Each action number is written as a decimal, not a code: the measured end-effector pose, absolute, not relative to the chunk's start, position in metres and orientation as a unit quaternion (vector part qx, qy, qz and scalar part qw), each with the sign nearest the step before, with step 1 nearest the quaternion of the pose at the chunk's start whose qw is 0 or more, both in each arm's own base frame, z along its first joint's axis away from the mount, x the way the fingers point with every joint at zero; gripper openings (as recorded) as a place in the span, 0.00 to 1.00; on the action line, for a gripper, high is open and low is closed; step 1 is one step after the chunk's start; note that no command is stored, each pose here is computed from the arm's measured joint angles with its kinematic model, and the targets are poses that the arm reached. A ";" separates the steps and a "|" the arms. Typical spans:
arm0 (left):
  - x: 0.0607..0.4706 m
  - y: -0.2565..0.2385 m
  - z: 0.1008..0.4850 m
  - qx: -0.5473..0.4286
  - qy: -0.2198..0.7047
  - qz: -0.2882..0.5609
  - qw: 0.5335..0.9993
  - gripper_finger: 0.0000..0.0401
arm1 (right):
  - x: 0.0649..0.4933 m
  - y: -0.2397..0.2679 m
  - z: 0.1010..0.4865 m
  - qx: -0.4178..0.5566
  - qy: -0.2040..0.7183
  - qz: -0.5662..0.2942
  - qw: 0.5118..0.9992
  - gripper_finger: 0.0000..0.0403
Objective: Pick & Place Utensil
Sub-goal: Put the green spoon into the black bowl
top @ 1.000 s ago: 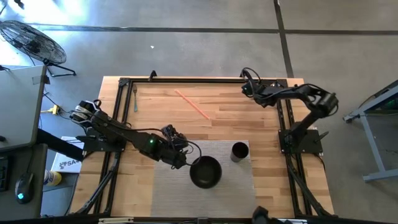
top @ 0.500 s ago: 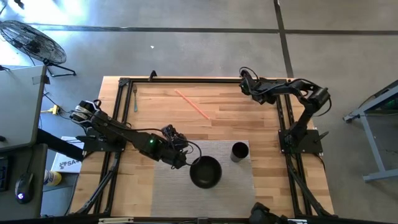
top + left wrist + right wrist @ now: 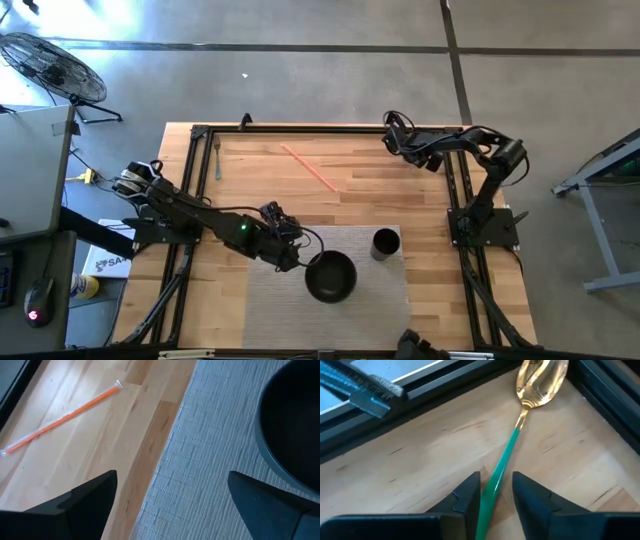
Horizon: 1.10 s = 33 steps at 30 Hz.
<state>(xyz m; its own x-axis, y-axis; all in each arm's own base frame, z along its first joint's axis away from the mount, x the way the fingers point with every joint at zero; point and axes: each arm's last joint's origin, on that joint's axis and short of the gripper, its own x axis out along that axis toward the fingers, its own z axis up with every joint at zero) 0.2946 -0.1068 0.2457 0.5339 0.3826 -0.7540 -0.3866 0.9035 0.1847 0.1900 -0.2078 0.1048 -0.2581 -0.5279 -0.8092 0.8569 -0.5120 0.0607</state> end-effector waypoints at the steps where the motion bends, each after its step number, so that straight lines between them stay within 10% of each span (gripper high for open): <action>1: 0.295 -0.107 0.246 -0.003 0.430 0.219 0.876 0.93 | 0.190 -0.208 0.105 0.410 0.204 -0.765 0.452 0.23; 17: 0.292 -0.113 0.246 -0.003 0.430 0.211 0.878 0.93 | 0.176 -0.176 0.117 0.375 0.354 -0.749 0.417 0.04; 33: 0.289 -0.121 0.245 -0.011 0.429 0.203 0.880 0.93 | 0.162 -0.124 0.128 0.420 0.375 -0.651 0.508 0.01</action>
<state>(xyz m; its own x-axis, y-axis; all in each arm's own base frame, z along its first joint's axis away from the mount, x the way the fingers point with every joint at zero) 0.2891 -0.1209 0.2455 0.5496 0.3488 -0.7591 -0.3673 0.9170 0.1554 0.1618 -0.1241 0.1280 -0.1299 -0.3470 -0.9288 0.9775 -0.2017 -0.0613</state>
